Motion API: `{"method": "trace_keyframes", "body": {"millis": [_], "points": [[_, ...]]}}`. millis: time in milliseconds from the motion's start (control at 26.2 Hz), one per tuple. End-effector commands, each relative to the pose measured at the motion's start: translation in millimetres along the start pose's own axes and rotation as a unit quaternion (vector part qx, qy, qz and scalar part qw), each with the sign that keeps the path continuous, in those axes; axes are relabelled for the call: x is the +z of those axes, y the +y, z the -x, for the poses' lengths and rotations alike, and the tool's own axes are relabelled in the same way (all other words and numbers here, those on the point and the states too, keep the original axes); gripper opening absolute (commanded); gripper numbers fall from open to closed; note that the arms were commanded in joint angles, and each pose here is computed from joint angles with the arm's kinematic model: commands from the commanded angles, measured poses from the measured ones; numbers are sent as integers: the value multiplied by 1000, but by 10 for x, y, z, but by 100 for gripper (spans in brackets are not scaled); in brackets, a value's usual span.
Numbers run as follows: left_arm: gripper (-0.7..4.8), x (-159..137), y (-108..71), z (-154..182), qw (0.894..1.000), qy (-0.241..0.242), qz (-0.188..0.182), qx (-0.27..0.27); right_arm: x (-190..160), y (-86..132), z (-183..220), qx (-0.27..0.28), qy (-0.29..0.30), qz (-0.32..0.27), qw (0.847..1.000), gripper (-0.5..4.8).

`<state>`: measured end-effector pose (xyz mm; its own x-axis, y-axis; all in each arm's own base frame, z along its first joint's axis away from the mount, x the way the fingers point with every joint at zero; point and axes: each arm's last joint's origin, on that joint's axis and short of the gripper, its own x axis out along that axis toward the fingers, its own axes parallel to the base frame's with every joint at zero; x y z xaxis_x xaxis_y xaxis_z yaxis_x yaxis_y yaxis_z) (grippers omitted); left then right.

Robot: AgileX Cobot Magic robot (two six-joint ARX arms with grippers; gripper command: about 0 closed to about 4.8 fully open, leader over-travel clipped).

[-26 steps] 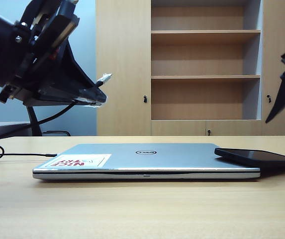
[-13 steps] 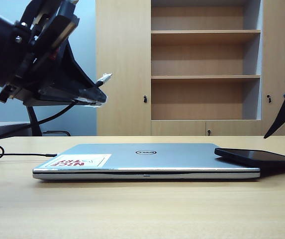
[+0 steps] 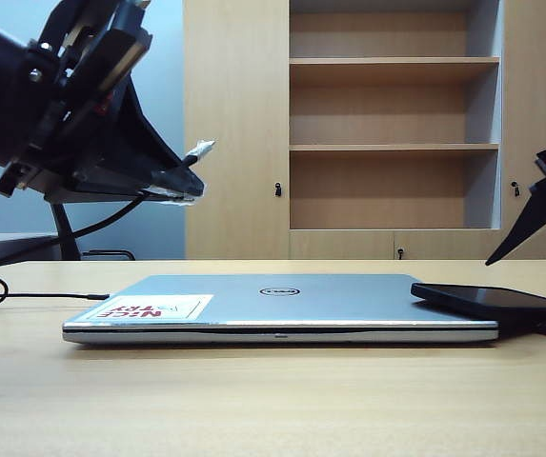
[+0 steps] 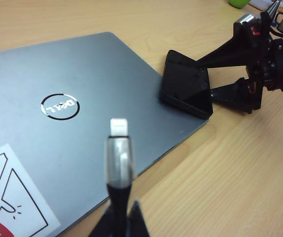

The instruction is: Pick up the charging cable and the phone, plug the charging cable into the charging port on the phone, and finally place them back on the table.

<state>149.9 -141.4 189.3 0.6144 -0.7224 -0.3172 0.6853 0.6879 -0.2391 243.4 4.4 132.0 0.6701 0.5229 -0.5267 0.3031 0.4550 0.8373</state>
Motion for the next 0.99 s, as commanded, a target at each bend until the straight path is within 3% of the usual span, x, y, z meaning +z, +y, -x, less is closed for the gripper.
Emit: {"method": "trace_keyframes", "body": {"millis": [38,457,991], "points": [[-6,19,-6,2,1000,-7,-3,-2,-4,-28,-17,-7,-1,-3,1000,369],[-6,19,-6,2,1000,-8,-3,-2,26,-80,-82,-16,-19,-1,1000,368],[-6,19,-6,2,1000,-7,-3,-2,-75,21,-185,5,-5,30,1000,359]]}}
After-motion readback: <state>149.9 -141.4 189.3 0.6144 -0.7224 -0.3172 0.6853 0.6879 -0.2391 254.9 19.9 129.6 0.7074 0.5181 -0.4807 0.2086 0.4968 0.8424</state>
